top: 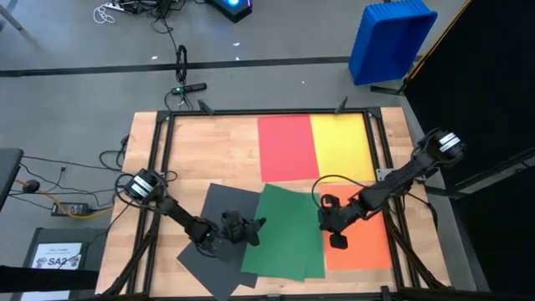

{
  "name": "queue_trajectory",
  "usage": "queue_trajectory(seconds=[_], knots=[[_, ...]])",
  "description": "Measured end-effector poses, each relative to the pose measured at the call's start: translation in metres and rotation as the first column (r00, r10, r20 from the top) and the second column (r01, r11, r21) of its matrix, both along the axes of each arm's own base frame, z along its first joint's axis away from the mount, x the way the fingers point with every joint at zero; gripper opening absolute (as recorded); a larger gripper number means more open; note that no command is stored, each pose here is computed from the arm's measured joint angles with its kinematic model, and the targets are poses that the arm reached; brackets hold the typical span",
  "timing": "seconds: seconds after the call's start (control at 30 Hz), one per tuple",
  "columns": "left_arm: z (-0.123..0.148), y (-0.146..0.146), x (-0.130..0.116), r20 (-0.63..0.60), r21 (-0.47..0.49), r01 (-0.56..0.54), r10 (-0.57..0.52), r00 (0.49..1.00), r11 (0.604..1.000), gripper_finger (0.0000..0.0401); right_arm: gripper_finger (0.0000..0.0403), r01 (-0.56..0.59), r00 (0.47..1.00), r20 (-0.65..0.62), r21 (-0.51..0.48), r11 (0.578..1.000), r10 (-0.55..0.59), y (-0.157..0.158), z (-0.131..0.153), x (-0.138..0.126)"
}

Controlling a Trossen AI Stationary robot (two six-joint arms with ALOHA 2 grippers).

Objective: Organize paper
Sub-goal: Stack the green colored paper on top of the green colored papers

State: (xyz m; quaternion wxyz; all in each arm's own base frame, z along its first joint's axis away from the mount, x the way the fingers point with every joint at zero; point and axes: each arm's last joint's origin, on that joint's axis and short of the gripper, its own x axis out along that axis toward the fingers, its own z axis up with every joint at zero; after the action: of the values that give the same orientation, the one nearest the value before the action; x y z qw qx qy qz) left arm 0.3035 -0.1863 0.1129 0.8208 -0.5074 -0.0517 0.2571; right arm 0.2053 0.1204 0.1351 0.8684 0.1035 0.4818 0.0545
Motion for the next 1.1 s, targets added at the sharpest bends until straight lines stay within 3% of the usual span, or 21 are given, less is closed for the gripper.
queue_trajectory(seconds=[0.3, 0.8, 1.1], knots=[[-0.002, 0.001, 0.001, -0.016, 0.008, -0.065, 0.065, 0.998, 0.998, 0.0000, 0.0001, 0.001, 0.999, -0.038, -0.012, 1.000, -0.001, 0.009, -0.012, 0.018], [0.000, 0.007, 0.012, -0.045, -0.017, -0.091, 0.090, 0.995, 0.996, 0.0000, 0.0000, 0.082, 0.995, -0.060, 0.014, 0.996, -0.081, -0.001, -0.012, 0.021], [0.001, 0.006, 0.017, -0.091, -0.025, -0.046, 0.044, 0.995, 0.999, 0.0000, 0.0000, 0.084, 0.996, -0.047, 0.028, 0.996, -0.082, -0.001, -0.010, 0.022]])
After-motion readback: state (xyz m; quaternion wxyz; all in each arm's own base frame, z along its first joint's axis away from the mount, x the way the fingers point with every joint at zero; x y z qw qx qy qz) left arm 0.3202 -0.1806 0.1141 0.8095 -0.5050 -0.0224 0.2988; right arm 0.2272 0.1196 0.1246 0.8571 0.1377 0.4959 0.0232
